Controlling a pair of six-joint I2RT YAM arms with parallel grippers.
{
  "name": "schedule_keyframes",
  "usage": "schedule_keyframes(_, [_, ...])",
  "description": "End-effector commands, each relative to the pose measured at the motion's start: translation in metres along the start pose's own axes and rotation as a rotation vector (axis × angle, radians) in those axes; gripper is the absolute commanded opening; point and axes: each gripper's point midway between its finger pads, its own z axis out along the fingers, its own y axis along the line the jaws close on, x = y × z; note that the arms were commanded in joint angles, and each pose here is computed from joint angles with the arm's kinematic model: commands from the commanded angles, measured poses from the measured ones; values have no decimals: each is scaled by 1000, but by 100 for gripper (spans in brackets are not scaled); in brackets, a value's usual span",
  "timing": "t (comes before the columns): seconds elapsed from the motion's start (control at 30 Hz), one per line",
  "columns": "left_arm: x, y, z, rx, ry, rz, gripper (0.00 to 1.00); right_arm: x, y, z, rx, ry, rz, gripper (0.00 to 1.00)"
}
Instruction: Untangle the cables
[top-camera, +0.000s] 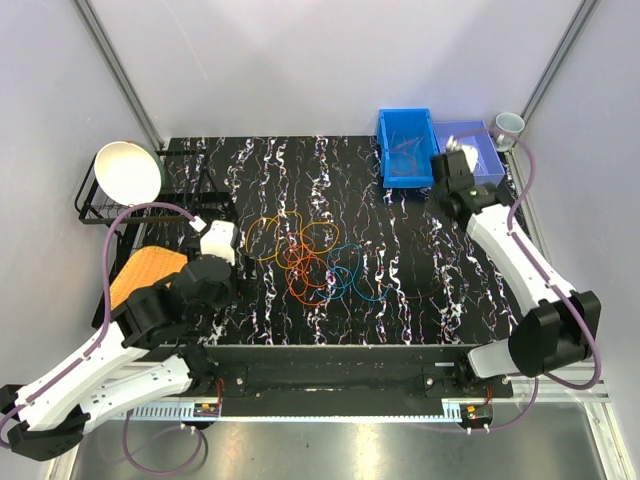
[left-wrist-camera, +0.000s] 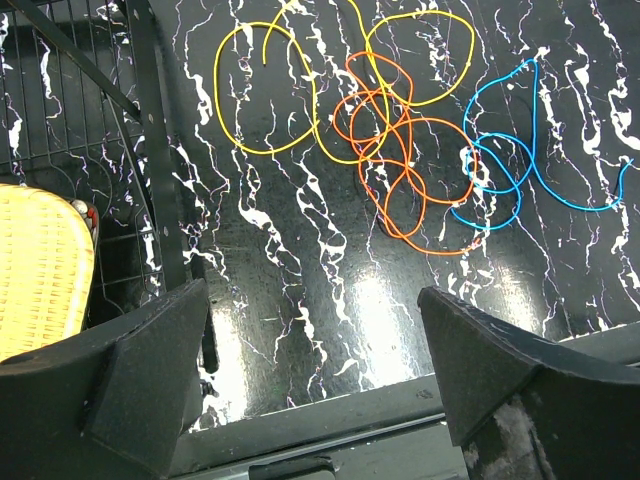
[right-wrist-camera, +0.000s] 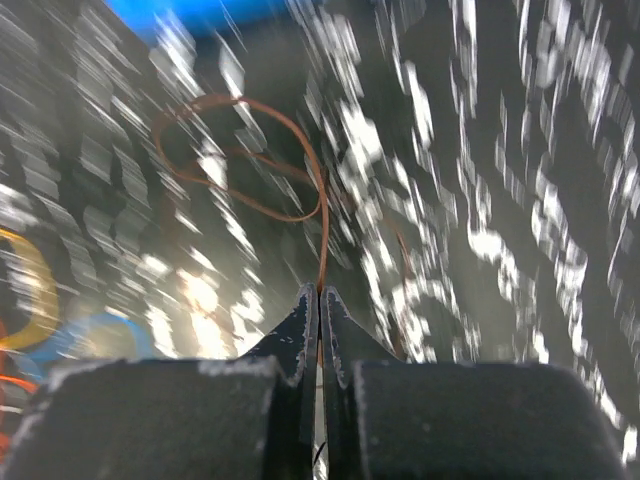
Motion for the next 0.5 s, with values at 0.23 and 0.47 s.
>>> schedule_keyframes(0.23, [-14,0,-2,2,-65,-37,90,82,-49,55,86,220,153,0])
schedule_keyframes(0.47, [-15,1,-3,2,-71,-42,90,107,-59,78,140,289,122,29])
